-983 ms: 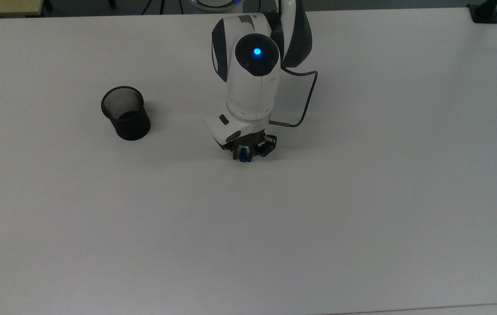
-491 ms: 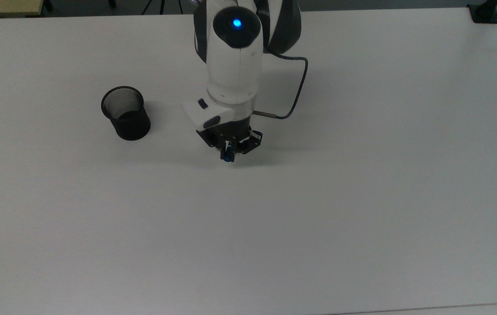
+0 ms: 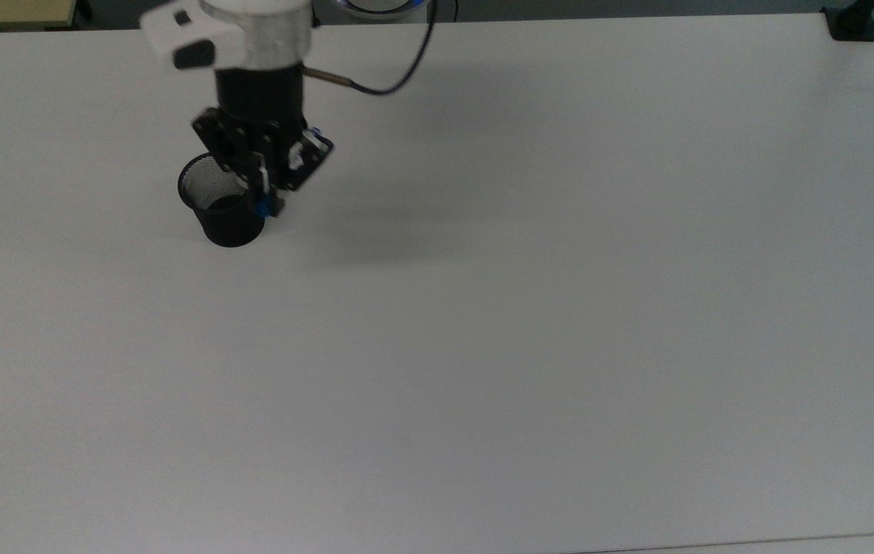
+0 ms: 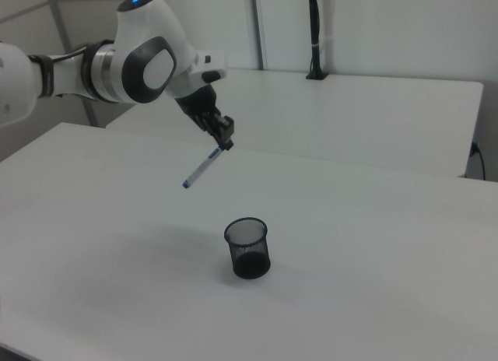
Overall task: Insert the marker
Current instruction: 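Carry the marker over the black mesh pen cup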
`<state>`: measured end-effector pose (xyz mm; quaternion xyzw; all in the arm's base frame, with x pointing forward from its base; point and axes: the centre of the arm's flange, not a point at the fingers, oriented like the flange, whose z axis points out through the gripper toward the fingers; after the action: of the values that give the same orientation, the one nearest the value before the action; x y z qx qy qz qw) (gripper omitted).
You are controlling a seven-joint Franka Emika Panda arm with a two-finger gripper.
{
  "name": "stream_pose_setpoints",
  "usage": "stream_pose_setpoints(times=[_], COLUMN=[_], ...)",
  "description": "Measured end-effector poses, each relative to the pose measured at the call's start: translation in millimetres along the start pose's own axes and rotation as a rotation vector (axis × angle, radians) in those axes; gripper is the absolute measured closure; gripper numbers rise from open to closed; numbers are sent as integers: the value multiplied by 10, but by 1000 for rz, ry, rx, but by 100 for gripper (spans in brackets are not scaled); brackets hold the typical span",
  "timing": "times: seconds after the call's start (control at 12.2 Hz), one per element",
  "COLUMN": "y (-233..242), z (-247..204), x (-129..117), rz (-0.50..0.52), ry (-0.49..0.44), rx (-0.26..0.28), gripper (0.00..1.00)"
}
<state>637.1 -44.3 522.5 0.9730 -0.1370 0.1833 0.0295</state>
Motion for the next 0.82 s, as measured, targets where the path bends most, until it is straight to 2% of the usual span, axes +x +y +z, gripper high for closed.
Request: stream_pose_setpoints(times=[0.25,0.49,0.82], y=[668,1017,1301], z=[-255,-129,-30], x=[-176,-281,-328], rz=[-77,-189,-284], ry=[64,121,157], rx=[-15,-2,81], gripper=[82,82,82])
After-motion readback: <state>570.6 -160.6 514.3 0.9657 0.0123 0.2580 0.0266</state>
